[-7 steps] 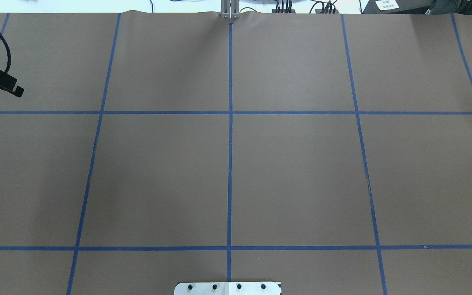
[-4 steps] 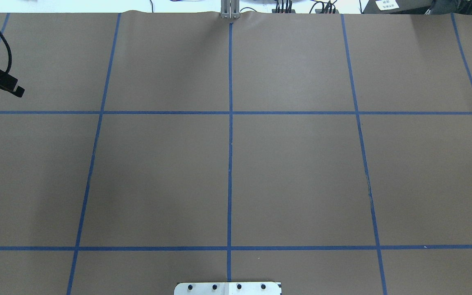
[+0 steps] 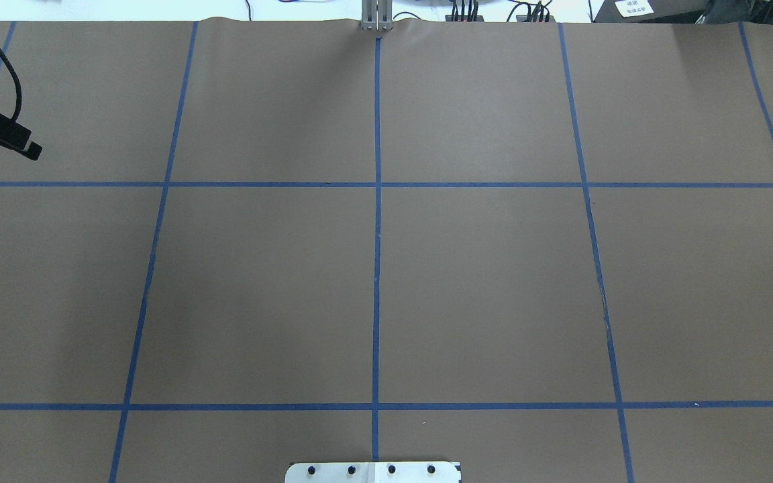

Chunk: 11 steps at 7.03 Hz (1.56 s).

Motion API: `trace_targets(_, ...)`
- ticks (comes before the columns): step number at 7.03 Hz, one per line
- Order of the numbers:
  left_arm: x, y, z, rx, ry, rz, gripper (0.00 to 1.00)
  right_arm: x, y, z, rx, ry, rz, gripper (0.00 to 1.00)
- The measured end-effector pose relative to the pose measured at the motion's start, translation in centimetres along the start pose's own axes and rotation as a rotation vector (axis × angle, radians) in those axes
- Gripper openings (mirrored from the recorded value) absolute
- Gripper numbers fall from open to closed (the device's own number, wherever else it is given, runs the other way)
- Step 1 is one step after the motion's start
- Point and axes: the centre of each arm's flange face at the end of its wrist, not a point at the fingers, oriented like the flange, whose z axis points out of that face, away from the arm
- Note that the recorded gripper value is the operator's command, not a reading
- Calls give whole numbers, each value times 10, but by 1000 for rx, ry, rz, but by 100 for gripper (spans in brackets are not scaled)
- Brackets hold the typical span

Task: Left arm hands cup to right arm to dump lemon

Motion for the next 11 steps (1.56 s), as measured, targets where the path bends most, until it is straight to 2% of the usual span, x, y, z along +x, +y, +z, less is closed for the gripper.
trace_targets(2,0,0,0,1,-1,1,100,-8,1,3,-5,-67,158,33)
trace_targets(5,2,0,0,0,-1,4,100,-10,-5,-11,-37,-129,305,32)
trace_targets(9,1,3,1,-1,-1,3,100,-11,-6,-15,-64,-152,427,33)
trace_targets(11,1,4,1,-2,0,2,100,-12,-5,-12,-67,-156,401,32)
